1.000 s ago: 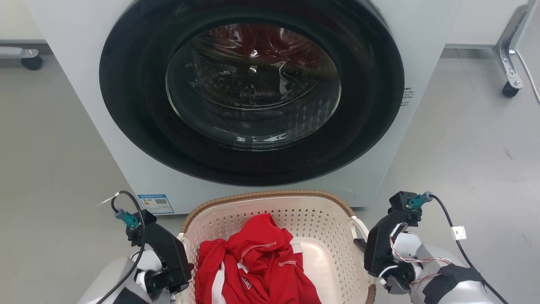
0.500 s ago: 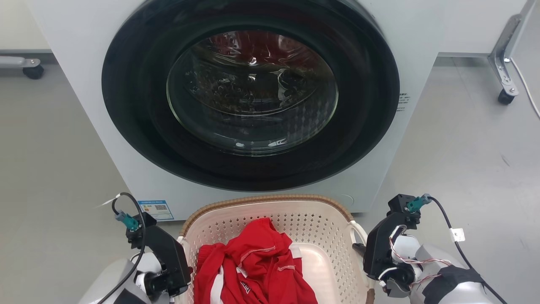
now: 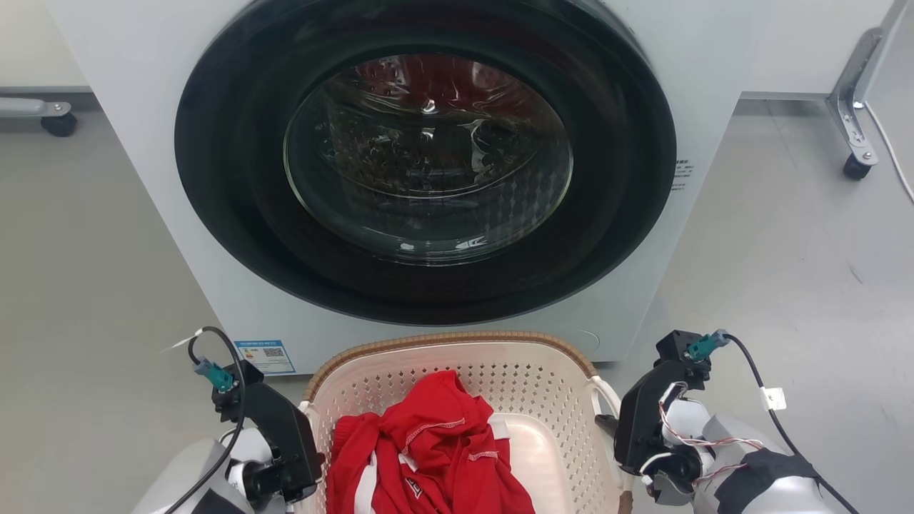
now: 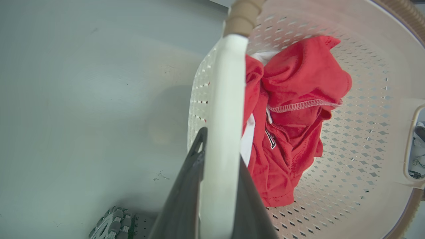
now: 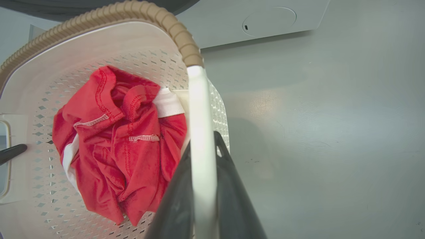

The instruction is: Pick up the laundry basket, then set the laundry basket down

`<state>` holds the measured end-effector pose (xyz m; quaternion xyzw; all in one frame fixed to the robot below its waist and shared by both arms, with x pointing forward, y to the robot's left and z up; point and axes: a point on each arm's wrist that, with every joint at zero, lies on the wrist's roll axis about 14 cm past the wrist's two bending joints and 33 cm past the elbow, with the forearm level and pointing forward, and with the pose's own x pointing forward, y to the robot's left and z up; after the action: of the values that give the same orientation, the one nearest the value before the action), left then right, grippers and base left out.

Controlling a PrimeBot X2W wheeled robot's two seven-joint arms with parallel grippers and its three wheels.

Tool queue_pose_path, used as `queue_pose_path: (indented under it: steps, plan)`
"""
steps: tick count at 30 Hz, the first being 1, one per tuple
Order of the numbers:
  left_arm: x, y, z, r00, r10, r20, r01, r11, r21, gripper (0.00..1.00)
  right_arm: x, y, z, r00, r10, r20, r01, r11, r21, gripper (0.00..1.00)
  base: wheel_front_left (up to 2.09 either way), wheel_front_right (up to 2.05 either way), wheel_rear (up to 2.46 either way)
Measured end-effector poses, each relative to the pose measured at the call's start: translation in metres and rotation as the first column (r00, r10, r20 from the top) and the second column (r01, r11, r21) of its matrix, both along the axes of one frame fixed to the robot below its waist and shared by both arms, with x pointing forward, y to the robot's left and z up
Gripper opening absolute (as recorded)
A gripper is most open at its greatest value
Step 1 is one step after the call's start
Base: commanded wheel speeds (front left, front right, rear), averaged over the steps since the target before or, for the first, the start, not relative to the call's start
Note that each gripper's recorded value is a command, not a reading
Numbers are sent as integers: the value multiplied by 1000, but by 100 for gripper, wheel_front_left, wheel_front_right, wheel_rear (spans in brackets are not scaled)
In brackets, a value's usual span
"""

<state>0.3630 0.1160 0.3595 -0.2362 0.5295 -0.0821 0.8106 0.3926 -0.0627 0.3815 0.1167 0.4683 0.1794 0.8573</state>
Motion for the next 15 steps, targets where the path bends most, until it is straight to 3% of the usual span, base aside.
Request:
queue_pose_path:
  steps: [15]
  plan:
    - [0,0,0,1000,-3,3,3,1000,4,0,-1,1,1,1000,2,-8,-2,1000,1,0,0,0,0]
